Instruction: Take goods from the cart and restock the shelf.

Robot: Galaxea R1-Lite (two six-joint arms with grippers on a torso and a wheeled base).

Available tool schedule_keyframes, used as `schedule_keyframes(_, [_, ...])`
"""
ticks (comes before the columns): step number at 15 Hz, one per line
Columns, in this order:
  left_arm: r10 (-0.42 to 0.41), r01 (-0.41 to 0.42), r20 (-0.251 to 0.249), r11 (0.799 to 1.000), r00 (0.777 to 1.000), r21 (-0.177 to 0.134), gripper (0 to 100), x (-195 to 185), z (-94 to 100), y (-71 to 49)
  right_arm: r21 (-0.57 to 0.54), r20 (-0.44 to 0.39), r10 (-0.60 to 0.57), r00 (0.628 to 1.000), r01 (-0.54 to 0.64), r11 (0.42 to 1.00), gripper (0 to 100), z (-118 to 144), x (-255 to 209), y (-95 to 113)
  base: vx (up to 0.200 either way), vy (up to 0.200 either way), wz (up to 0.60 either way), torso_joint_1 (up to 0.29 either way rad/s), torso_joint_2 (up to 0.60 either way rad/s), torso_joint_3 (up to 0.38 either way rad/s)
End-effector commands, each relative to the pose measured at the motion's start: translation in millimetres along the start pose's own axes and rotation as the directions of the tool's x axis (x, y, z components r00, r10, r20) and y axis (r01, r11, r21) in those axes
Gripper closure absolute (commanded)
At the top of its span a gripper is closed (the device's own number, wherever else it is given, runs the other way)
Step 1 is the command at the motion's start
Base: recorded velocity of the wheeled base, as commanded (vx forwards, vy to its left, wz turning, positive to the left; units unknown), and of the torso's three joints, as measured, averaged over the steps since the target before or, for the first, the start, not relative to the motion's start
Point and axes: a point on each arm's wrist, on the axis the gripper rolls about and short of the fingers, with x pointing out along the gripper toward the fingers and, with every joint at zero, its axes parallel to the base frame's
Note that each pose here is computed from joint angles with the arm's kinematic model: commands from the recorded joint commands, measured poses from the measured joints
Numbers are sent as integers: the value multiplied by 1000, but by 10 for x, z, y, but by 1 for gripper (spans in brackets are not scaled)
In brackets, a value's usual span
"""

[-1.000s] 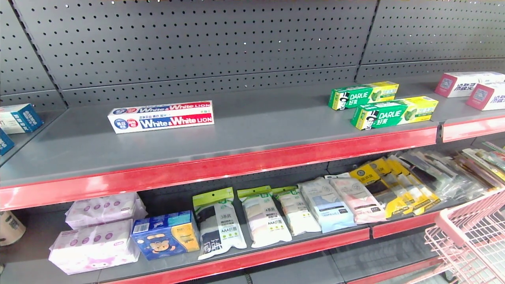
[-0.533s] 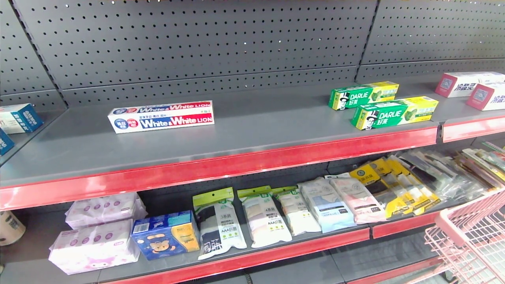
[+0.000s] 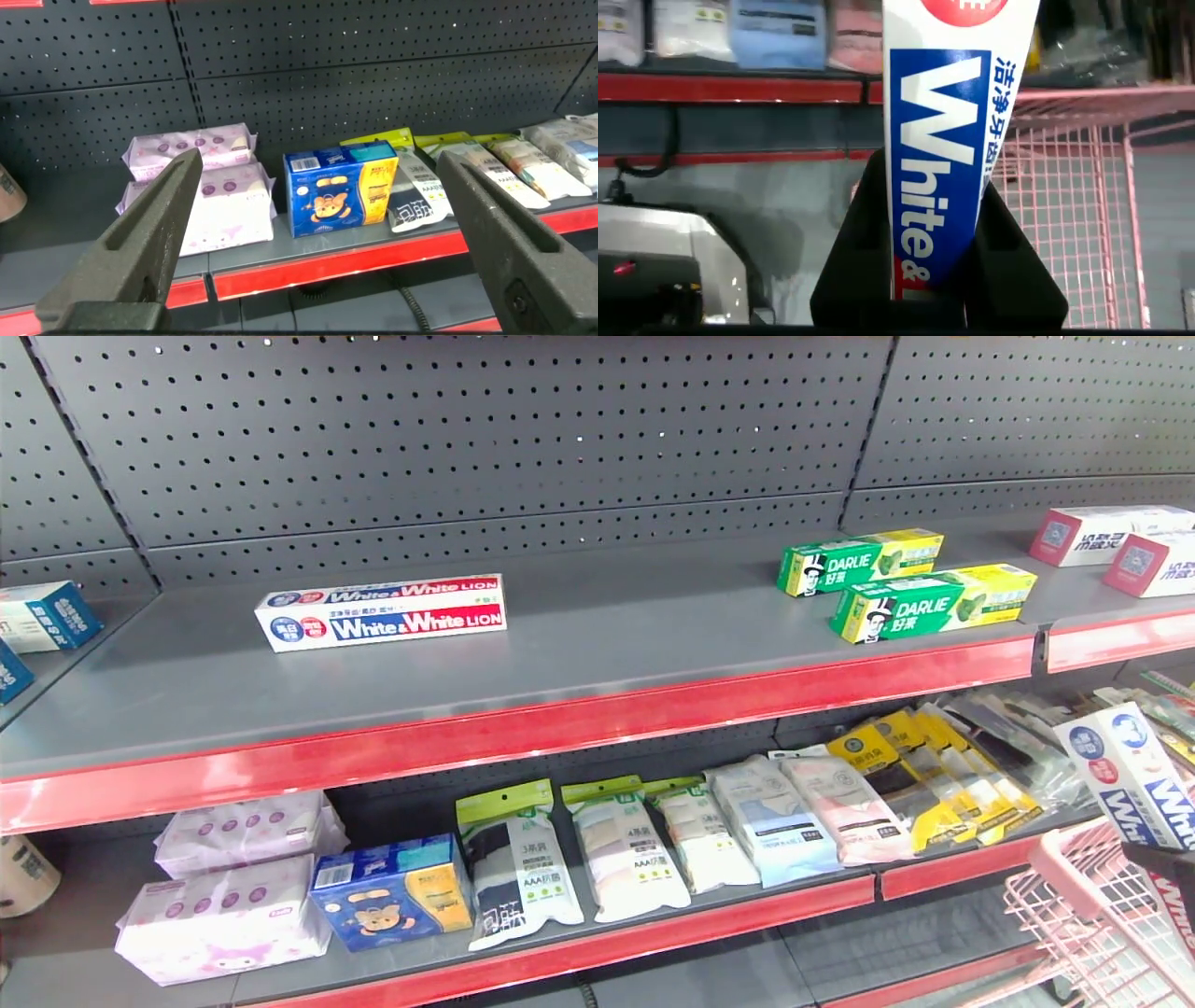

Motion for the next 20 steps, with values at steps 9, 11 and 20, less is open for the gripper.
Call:
schedule_keyframes(9, [0, 0, -1, 1000, 1000, 0, 0, 1, 1, 0, -113, 36, 273, 961, -267, 957, 100, -8, -362, 431, 0, 0, 0, 0, 0, 0])
schedule_keyframes(11, [0, 0, -1, 1000, 1000, 0, 0, 1, 1, 0, -154, 33, 274, 961, -266, 952, 100, -6, -372, 489, 0, 0, 0, 0, 0, 0])
schedule_keyframes(20, [0, 0, -1, 1000, 1000, 0, 0, 1, 1, 0, -163, 20, 268, 963, -262, 951, 100, -48, -355, 507, 0, 0, 0, 0, 0, 0])
